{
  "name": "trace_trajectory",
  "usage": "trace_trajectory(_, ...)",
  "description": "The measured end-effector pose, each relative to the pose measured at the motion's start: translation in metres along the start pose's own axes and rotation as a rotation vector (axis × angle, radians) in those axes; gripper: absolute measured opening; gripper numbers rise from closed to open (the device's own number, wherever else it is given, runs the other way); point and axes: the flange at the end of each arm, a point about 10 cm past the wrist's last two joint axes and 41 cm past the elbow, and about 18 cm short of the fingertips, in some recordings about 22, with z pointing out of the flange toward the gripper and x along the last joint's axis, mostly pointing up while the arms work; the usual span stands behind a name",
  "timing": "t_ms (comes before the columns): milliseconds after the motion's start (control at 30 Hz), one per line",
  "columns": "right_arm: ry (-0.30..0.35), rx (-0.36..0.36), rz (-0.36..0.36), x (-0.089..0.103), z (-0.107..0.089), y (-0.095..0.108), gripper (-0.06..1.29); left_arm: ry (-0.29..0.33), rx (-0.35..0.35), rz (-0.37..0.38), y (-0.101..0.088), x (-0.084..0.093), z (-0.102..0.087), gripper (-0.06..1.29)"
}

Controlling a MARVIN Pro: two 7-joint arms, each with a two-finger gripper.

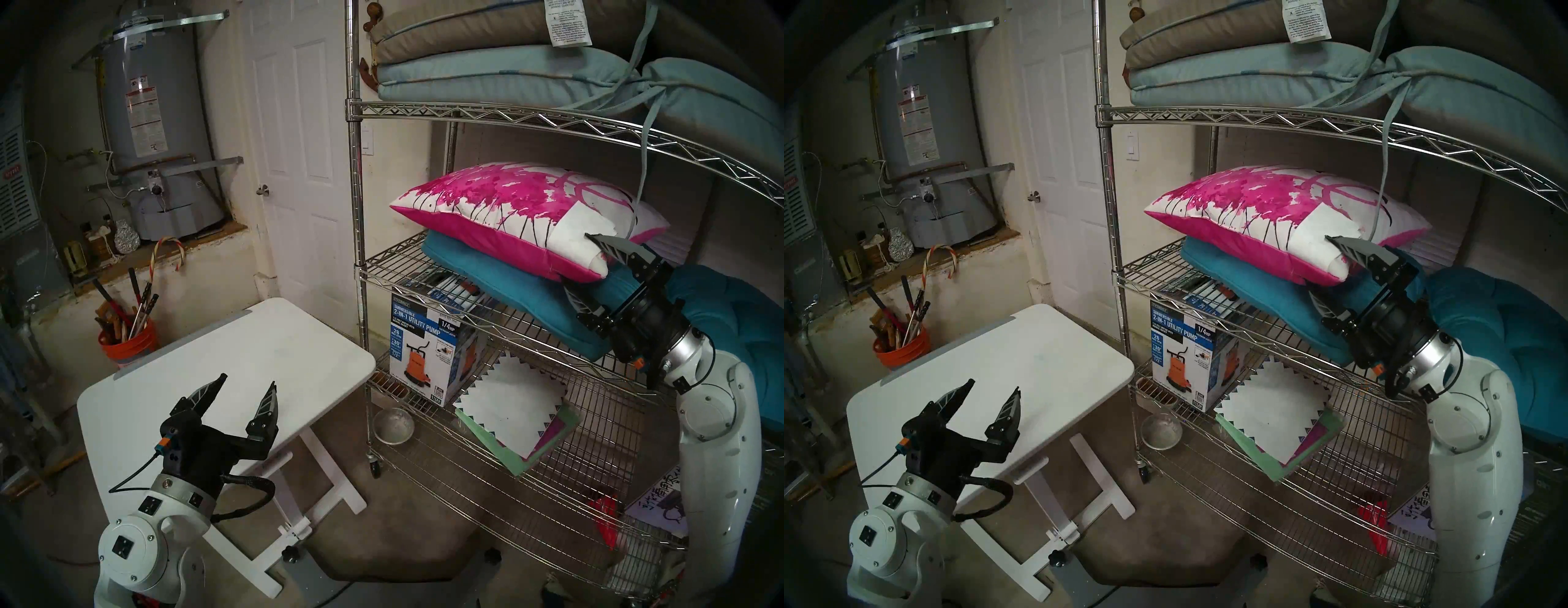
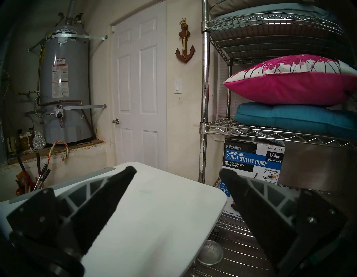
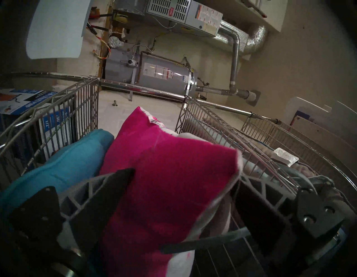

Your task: Take cushion off the shelf

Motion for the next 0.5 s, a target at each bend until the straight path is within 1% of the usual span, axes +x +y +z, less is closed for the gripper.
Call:
trace_trajectory(100, 0.011, 0.005, -0.003, -0.0002, 0.0034, 0.0024, 1.23, 0.0, 0.0, 0.0, 0.0, 0.0, 0.0, 1.27)
trace_trajectory(300, 0.027, 0.025, 0.01, 0.0017, 0.0089, -0.0004, 1.23, 0.0, 0.0, 0.0, 0.0, 0.0, 0.0, 1.27)
trace_trajectory(333, 0.029, 0.028, 0.012, 0.0019, 0.0093, -0.0013, 1.15, 0.0, 0.0, 0.0, 0.0, 0.0, 0.0, 1.27)
trace_trajectory(367, 0.031, 0.03, 0.016, 0.002, 0.0096, -0.0024, 0.7, 0.0, 0.0, 0.0, 0.0, 0.0, 0.0, 1.27)
trace_trajectory(400, 0.032, 0.03, 0.017, 0.002, 0.0095, -0.0029, 0.39, 0.0, 0.0, 0.0, 0.0, 0.0, 0.0, 1.27)
trace_trajectory(433, 0.033, 0.03, 0.018, 0.0018, 0.0092, -0.0034, 0.15, 0.0, 0.0, 0.0, 0.0, 0.0, 0.0, 1.27)
trace_trajectory(467, 0.035, 0.03, 0.019, 0.0017, 0.009, -0.0038, 0.02, 0.0, 0.0, 0.0, 0.0, 0.0, 0.0, 1.27)
trace_trajectory(500, 0.037, 0.029, 0.019, 0.0014, 0.0084, -0.0043, -0.01, 0.0, 0.0, 0.0, 0.0, 0.0, 0.0, 1.27)
